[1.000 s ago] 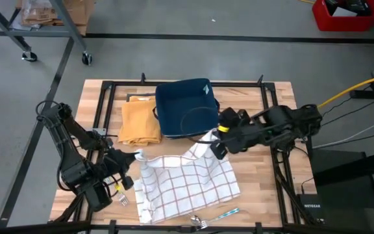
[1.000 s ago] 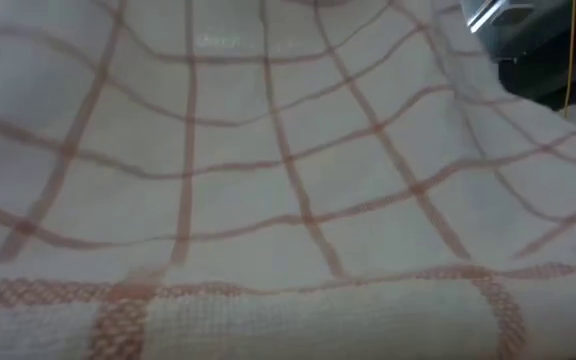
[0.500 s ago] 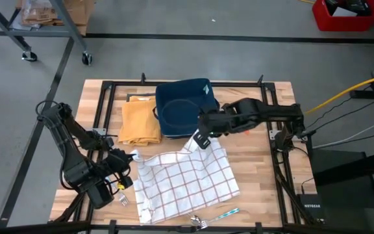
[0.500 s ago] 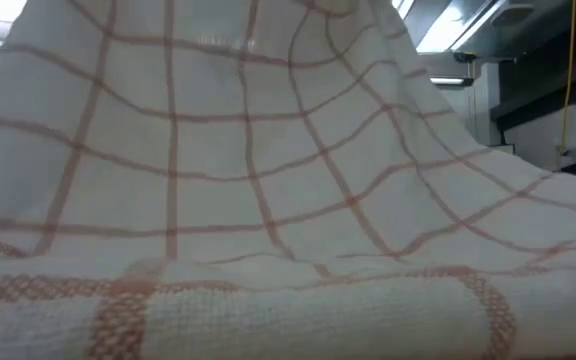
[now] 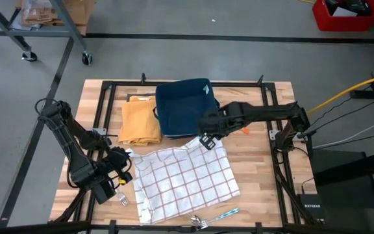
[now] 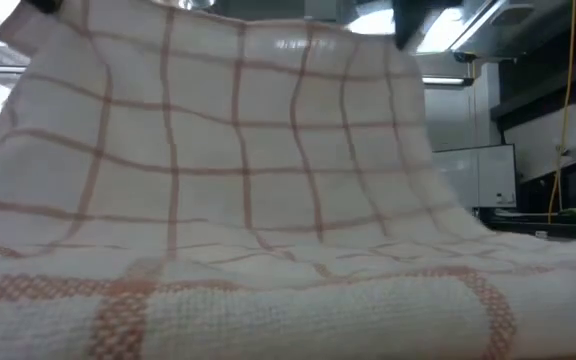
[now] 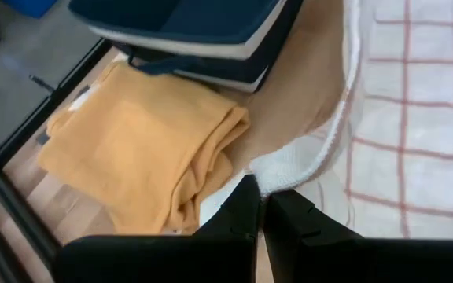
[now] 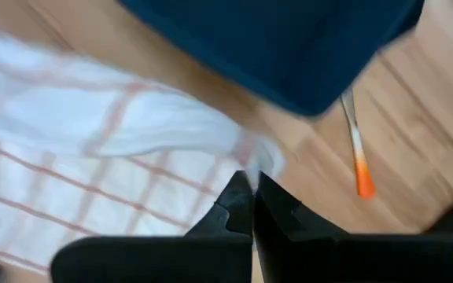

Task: Fold towel
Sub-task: Fold the white pattern towel

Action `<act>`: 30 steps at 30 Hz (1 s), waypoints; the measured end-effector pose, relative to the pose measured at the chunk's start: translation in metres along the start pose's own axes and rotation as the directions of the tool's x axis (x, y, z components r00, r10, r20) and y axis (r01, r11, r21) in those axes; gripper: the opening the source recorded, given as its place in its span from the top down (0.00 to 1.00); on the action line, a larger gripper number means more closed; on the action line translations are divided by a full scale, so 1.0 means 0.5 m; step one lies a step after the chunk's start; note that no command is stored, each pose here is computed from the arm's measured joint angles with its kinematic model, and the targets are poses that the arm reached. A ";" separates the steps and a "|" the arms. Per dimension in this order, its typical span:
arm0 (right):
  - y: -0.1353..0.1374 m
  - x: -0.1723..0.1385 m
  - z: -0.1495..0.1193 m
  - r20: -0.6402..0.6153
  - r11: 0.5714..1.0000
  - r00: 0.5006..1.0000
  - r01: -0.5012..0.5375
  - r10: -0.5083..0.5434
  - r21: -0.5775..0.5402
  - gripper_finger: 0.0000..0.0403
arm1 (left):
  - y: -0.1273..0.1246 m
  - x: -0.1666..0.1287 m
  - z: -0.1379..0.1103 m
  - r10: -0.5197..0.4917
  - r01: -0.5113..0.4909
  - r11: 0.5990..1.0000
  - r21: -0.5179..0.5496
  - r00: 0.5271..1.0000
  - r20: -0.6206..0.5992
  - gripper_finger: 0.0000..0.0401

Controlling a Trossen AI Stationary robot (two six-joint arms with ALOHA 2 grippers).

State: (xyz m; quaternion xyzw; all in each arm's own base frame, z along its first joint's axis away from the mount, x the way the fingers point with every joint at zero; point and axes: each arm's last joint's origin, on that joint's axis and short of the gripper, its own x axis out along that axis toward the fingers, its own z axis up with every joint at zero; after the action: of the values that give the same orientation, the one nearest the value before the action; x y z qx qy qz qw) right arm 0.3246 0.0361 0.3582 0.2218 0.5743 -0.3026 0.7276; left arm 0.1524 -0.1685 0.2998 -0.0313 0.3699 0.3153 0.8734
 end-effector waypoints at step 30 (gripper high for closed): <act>0.068 0.194 -0.267 -0.452 0.969 0.868 -0.243 0.204 -0.031 1.00 | -0.137 0.025 -0.049 -0.406 0.386 0.913 -0.130 0.889 -0.213 1.00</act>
State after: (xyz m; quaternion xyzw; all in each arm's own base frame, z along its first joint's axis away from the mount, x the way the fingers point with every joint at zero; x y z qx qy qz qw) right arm 0.2698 0.1320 0.2308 0.3183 0.7085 -0.1322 0.6158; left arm 0.1831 -0.2235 0.2616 -0.1801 0.4429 0.1400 0.8671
